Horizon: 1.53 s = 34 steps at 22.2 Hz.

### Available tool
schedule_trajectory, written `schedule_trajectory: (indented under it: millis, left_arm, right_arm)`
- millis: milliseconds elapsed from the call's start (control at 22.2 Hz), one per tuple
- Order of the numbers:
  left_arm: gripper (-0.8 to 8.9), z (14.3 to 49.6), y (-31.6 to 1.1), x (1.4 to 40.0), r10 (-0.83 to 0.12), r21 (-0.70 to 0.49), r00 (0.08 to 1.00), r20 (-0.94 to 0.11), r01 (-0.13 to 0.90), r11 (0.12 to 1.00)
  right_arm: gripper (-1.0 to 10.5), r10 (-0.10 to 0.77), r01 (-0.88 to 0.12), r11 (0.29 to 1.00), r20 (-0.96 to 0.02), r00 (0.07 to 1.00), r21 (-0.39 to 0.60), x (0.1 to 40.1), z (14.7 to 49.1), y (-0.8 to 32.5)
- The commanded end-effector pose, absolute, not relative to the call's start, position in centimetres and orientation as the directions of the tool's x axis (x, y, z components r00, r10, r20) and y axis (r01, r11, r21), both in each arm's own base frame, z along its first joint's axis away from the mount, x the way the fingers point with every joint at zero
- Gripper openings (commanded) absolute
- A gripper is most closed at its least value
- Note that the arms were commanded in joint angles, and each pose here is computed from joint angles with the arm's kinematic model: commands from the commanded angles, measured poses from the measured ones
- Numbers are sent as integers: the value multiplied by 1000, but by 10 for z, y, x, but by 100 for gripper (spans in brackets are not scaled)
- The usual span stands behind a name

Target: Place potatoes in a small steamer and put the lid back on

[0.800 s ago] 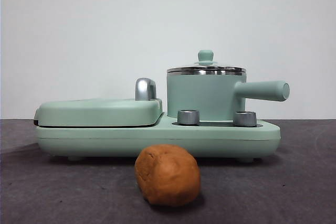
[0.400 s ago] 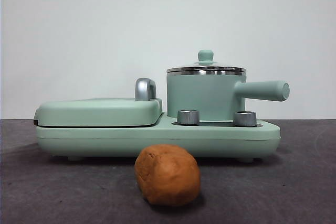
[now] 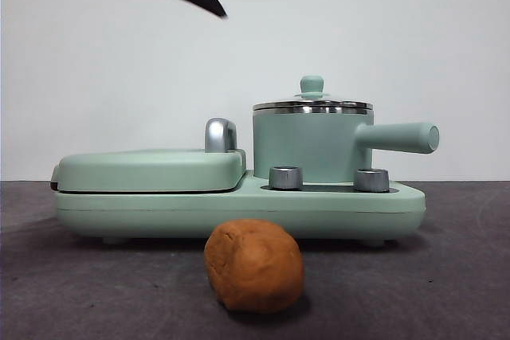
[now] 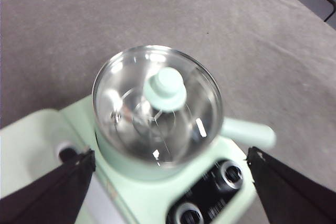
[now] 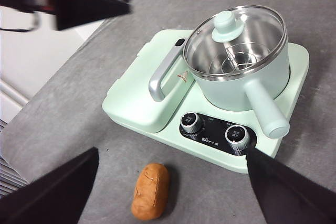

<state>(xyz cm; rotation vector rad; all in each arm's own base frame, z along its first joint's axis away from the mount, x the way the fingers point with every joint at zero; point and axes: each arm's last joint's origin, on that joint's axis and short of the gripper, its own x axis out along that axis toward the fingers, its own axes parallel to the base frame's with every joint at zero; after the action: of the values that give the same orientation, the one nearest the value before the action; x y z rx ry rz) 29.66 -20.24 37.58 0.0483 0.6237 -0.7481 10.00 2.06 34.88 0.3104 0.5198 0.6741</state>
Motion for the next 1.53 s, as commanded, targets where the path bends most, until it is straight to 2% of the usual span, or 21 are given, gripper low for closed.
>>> schedule_trajectory:
  millis: [45, 406, 767, 1533]
  left_arm:
    - [465, 368, -223, 311, -635, -143, 580, -511, 671, 728]
    - [463, 326, -259, 343, -644, -120, 608, -465, 677, 726]
    - [463, 298, -277, 360, -652, -77, 617, -441, 698, 712]
    - [424, 291, -285, 360, -660, 98, 609, -440, 764, 638]
  right_arm:
    - [447, 662, -529, 744, -340, 668, 409, 100, 355, 21]
    - [447, 662, -537, 745, -340, 668, 395, 100, 355, 21]
    - [447, 662, -540, 746, -340, 668, 390, 100, 355, 21]
    - [447, 662, -540, 746, -340, 668, 391, 100, 355, 21]
